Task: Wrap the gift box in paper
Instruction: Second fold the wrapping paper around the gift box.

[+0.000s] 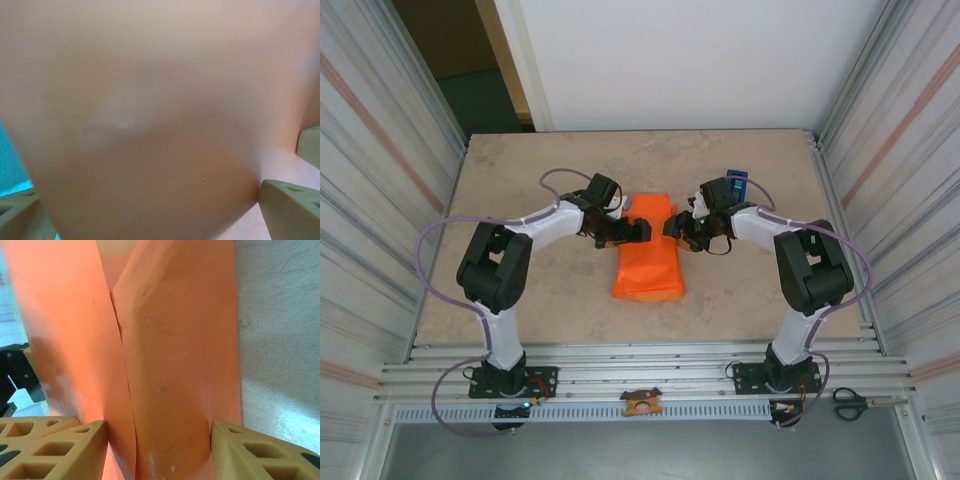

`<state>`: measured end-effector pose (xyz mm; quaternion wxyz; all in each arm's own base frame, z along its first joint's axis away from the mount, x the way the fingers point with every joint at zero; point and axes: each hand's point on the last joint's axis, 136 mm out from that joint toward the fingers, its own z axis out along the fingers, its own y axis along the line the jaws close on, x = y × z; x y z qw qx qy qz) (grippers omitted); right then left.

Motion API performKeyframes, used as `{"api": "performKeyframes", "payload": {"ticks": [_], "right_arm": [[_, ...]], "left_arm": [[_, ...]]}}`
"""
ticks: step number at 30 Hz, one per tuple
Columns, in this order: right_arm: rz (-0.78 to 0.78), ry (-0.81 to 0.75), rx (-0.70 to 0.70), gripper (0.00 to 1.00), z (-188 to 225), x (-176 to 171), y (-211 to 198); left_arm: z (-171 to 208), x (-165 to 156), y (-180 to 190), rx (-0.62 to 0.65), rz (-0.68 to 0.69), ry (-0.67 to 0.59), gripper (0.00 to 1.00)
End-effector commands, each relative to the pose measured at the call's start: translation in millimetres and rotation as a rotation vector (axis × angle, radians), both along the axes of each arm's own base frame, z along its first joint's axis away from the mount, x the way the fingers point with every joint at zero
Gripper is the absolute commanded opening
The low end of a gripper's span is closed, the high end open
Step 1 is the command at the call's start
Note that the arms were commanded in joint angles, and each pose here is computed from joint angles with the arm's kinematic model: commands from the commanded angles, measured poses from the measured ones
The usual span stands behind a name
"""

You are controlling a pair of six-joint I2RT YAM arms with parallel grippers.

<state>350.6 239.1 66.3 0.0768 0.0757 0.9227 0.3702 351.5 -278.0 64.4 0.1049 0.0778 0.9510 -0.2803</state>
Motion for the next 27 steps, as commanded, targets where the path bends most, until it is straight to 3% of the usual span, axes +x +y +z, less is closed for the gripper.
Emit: {"api": "performKeyframes", "payload": {"ticks": [1, 10, 17, 23, 27], "right_arm": [[0.015, 0.094, -0.078, 0.56, -20.4, -25.8, -7.7], [-0.009, -0.075, -0.010, 0.73, 47.5, 18.5, -10.3], [-0.178, -0.256, -0.146, 0.84, 79.6, 48.9, -79.6], [-0.351, -0.207, -0.152, 0.74, 74.9, 67.7, -154.7], [-0.399, -0.177, -0.074, 0.54, 67.5, 86.7, -185.4]], "left_arm": [[-27.5, -12.0, 15.3, 0.106, 0.013, 0.037, 0.96], [-46.1, -25.2, 25.5, 0.164, 0.003, 0.064, 0.92], [-48.2, -25.9, 22.2, 0.168, -0.020, 0.061, 0.92], [-51.7, -27.8, 21.8, 0.174, -0.032, 0.063, 0.91], [-53.8, -29.3, 19.9, 0.172, -0.042, 0.068, 0.91]]}}
